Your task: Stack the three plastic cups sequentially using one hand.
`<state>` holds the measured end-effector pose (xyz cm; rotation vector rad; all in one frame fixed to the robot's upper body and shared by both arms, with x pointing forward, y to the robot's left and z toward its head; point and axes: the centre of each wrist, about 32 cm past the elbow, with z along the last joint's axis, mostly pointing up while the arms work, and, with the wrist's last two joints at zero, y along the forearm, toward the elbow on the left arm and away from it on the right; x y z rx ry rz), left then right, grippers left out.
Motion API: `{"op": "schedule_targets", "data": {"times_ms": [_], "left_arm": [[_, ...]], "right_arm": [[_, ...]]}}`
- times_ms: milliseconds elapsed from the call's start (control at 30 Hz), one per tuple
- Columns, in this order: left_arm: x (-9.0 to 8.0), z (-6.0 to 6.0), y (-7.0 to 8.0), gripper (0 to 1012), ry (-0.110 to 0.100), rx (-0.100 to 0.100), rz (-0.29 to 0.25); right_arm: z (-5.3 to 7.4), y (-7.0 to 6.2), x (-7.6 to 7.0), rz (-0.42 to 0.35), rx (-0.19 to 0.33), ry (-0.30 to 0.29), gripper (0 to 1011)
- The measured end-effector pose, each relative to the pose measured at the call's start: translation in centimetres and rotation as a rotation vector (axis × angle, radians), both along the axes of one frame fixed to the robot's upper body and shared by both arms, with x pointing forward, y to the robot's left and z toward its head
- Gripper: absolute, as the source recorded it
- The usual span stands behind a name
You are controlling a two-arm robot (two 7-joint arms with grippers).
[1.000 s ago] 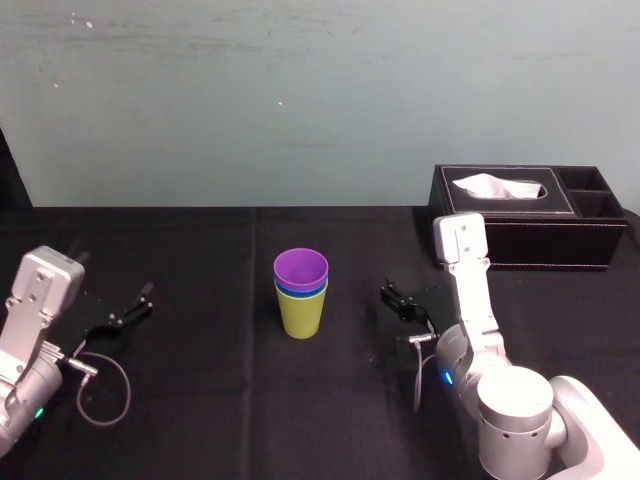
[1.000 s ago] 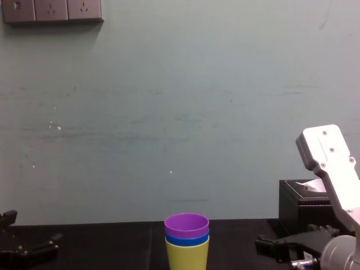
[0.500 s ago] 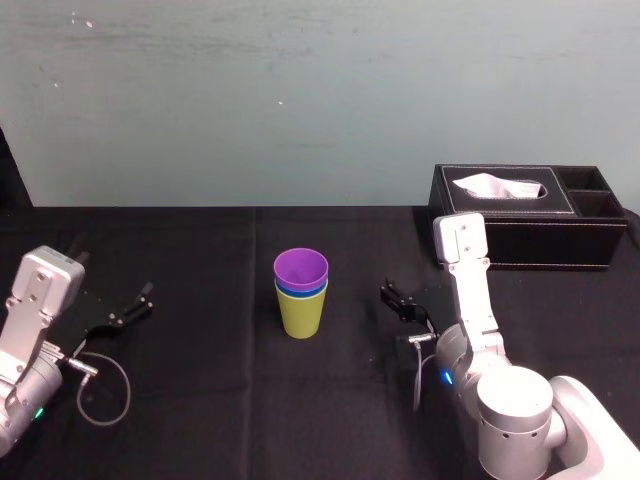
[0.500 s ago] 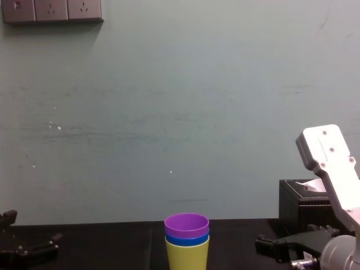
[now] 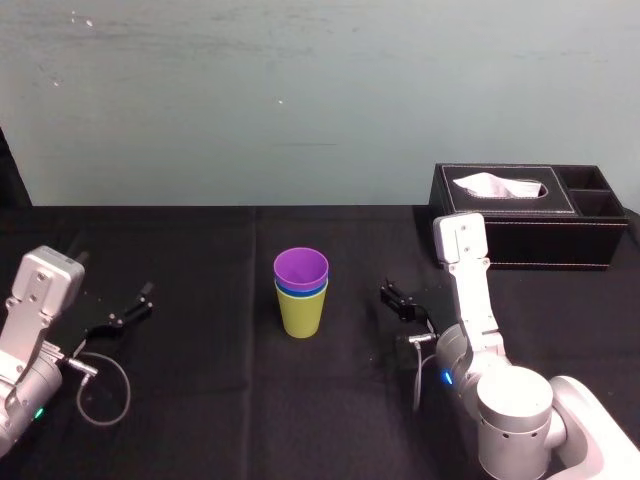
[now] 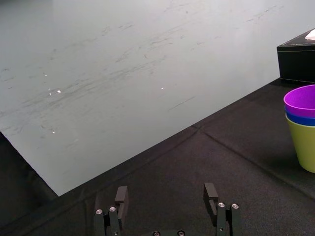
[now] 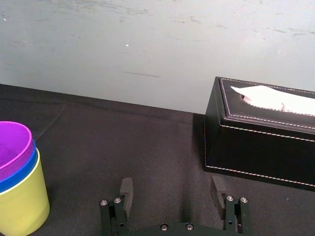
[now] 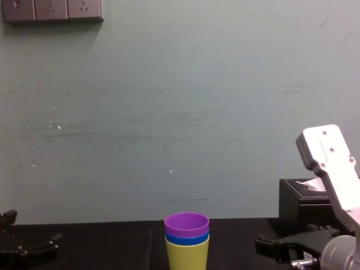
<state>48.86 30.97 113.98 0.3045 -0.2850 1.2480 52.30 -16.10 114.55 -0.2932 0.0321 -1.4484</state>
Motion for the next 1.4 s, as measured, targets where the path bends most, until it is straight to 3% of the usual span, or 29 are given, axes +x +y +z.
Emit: {"op": "schedule_targets", "data": {"times_ms": [1400], "left_arm": [[0.0,0.0,0.0,1000,0.0,0.0,0.0]], "right_arm": [[0.0,-0.01,0.0,0.0,0.0,0.0,1003]]}}
